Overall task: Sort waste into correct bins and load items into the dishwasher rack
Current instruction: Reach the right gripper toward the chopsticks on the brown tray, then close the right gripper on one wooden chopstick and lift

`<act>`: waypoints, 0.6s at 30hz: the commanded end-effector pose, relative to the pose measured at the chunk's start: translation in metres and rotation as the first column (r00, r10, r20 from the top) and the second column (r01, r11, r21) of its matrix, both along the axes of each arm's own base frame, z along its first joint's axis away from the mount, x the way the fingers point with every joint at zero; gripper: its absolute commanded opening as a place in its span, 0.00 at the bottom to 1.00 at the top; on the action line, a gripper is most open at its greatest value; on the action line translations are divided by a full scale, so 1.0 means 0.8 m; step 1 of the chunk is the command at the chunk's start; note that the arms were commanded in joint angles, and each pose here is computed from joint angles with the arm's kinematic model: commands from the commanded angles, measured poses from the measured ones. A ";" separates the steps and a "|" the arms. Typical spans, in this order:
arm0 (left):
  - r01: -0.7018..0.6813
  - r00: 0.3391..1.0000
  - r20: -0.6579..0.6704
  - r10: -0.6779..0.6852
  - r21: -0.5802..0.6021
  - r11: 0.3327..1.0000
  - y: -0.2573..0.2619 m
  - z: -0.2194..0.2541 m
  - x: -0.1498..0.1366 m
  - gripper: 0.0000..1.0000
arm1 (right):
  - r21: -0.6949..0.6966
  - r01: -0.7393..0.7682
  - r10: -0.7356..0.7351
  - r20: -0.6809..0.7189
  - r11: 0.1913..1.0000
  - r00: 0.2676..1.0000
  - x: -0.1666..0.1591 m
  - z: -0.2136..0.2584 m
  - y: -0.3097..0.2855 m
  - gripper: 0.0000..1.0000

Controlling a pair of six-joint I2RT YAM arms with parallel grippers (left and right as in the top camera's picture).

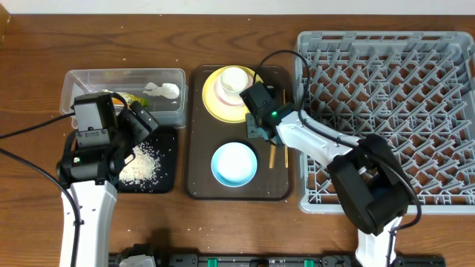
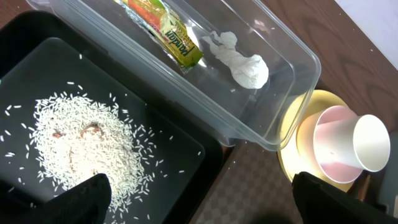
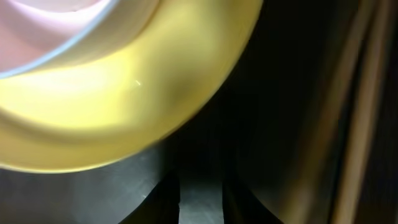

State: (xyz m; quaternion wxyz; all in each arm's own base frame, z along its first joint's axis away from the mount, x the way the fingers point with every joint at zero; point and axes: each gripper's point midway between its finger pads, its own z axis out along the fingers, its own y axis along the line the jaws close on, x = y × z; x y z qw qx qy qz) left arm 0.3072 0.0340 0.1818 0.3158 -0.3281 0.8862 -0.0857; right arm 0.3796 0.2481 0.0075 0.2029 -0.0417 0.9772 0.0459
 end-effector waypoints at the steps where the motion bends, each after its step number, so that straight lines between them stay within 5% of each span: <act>1: -0.020 1.000 0.008 0.020 0.004 1.000 0.004 0.005 0.002 0.96 | -0.029 0.027 -0.028 -0.013 0.999 1.000 -0.004 -0.016 0.000 0.22; 18: -0.020 1.000 0.008 0.020 0.003 1.000 0.004 0.005 0.002 0.96 | -0.030 0.044 -0.038 0.169 0.999 0.985 0.018 0.087 -0.014 0.27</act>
